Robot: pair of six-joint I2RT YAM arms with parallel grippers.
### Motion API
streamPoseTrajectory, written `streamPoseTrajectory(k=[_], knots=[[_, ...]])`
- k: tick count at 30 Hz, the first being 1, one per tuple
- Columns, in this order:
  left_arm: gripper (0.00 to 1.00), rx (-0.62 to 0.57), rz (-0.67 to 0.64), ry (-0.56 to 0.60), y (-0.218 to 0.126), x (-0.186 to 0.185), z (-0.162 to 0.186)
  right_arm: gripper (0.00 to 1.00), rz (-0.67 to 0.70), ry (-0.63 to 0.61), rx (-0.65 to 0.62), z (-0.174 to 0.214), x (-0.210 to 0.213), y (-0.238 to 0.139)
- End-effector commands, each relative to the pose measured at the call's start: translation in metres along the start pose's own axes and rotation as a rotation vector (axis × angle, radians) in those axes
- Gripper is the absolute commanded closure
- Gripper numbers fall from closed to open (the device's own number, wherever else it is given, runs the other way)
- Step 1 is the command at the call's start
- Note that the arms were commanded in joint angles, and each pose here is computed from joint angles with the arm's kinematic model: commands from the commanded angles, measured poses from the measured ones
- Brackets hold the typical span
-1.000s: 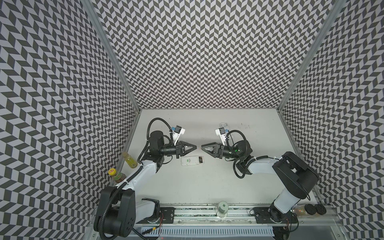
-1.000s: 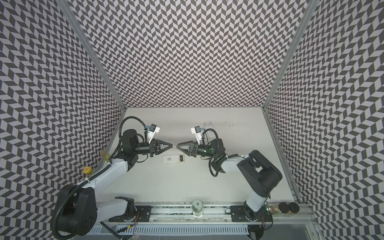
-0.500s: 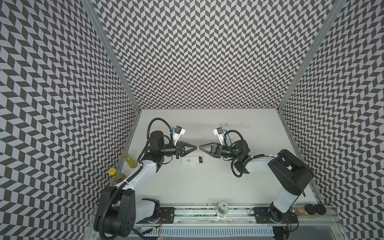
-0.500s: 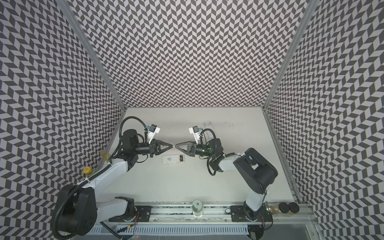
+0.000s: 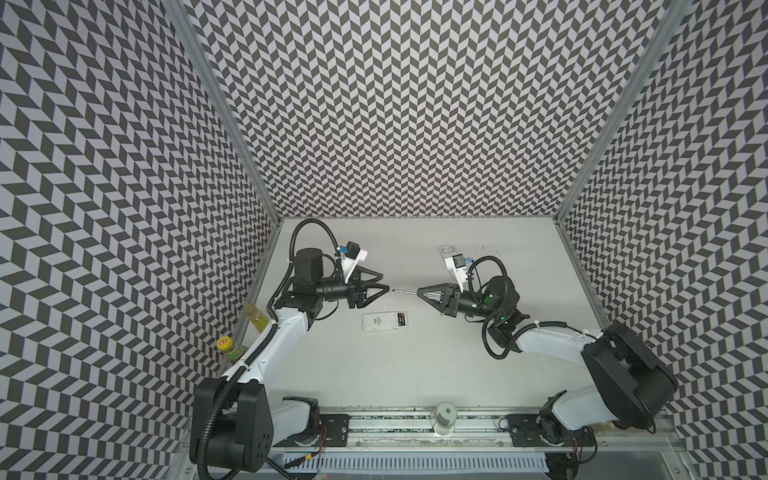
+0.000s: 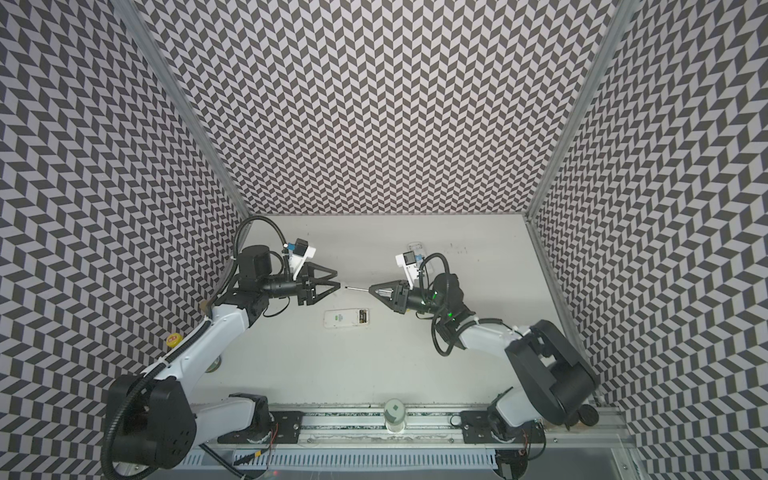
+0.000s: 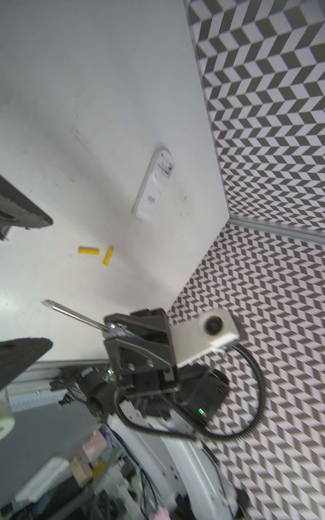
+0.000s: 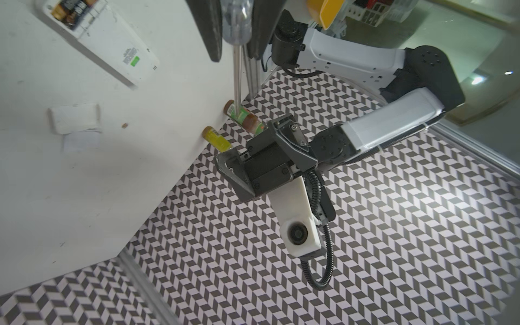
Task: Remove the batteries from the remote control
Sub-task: 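Lower the left gripper onto the remote while the right gripper draws back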
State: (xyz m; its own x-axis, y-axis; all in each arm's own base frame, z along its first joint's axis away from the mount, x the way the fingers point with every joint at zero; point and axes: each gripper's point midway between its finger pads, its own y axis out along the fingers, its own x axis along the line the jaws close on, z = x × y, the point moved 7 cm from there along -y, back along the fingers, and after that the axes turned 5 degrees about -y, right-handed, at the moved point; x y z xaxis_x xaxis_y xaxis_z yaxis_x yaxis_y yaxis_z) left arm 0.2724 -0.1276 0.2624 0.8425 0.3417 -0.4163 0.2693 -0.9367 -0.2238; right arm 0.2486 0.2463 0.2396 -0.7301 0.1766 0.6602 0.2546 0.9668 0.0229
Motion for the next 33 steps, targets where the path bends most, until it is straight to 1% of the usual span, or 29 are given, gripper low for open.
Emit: streamPoseTrajectory(k=[1,4,7,10,13,15,18,21,26,29,33], knots=[[0.32,0.130,-0.110,0.132,0.000,0.010,0.015,1.00,0.147,-0.082,0.047,0.008,-0.010,-0.016],[0.26,0.188,-0.168,0.173,0.002,0.018,0.028,1.00,0.248,-0.156,0.079,0.011,-0.012,-0.027],[0.24,0.312,-0.199,0.267,0.009,0.020,0.044,1.00,0.319,-0.209,0.117,0.015,-0.013,-0.036],[0.20,0.425,-0.233,0.355,0.014,0.026,0.064,1.00,0.355,-0.269,0.155,0.021,-0.013,-0.044],[0.18,0.518,-0.239,0.402,0.020,0.032,0.078,1.00,0.398,-0.310,0.170,0.023,-0.014,-0.050],[0.18,0.564,-0.215,0.416,0.024,0.034,0.085,1.00,0.415,-0.324,0.185,0.023,-0.013,-0.052],[0.17,0.602,-0.207,0.417,0.030,0.039,0.094,1.00,0.428,-0.356,0.207,0.022,-0.012,-0.054],[0.16,0.683,-0.183,0.435,0.039,0.042,0.104,1.00,0.450,-0.382,0.216,0.022,-0.011,-0.056],[0.15,0.779,-0.195,0.447,0.048,0.055,0.119,1.00,0.449,-0.416,0.190,0.019,-0.005,-0.061],[0.14,0.845,-0.187,0.436,0.055,0.059,0.129,1.00,0.447,-0.432,0.171,0.019,-0.002,-0.064],[0.13,0.891,-0.192,0.443,0.059,0.066,0.138,1.00,0.431,-0.432,0.159,0.021,0.001,-0.066]])
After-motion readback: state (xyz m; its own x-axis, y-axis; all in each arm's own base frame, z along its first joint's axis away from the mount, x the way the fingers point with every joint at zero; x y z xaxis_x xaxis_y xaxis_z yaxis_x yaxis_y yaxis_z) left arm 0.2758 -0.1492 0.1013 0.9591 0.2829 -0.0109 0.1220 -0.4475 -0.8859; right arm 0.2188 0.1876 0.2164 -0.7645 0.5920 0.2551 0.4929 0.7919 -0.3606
